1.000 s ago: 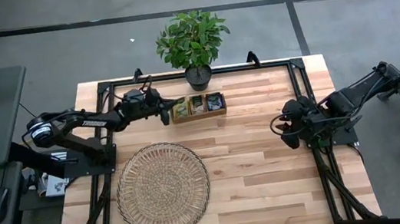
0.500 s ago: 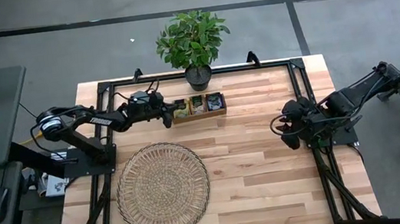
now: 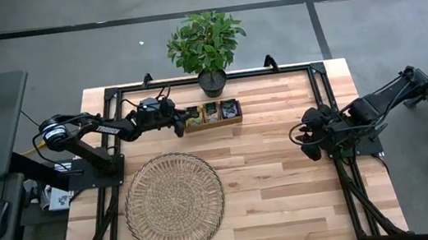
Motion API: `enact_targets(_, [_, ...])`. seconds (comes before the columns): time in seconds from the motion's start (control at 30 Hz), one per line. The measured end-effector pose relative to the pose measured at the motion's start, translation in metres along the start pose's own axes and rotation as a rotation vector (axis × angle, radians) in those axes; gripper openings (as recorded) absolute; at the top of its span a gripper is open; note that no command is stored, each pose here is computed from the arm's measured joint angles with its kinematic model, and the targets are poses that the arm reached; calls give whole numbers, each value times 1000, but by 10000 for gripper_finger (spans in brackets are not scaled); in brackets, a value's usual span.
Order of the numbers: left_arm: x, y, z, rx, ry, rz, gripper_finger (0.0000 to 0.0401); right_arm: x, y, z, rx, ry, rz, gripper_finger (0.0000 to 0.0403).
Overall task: Pick & Place Tea
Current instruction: Put the yellow tea bag into the left section of the wooden organizer, then return to Home Position
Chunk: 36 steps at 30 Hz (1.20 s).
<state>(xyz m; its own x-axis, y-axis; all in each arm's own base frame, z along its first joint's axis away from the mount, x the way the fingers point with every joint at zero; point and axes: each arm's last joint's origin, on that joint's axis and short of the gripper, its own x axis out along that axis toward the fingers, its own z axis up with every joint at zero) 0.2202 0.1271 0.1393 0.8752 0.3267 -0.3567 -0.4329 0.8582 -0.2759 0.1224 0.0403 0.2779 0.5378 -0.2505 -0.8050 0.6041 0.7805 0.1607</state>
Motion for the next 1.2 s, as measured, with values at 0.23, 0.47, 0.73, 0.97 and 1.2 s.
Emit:
enact_targets(0.23, [-2, -2, 7, -11, -42, -14, 140, 0, 0, 0, -6, 1, 1, 161])
enact_targets(0.47, [-15, -9, 23, -101, -106, -54, 146, -5, -3, 0, 1, -63, -4, 161])
enact_targets(0.73, [-45, -22, 40, -43, -99, -165, 30, -19, -39, -14, 87, -285, 40, 127])
enact_targets(0.97, [-71, -34, 41, -21, -70, -180, 2, 15, -57, -41, 196, -441, 167, 36])
enact_targets(1.2, [-95, -40, 13, -93, -182, -141, 1, 44, -63, -56, 285, -649, 169, 14])
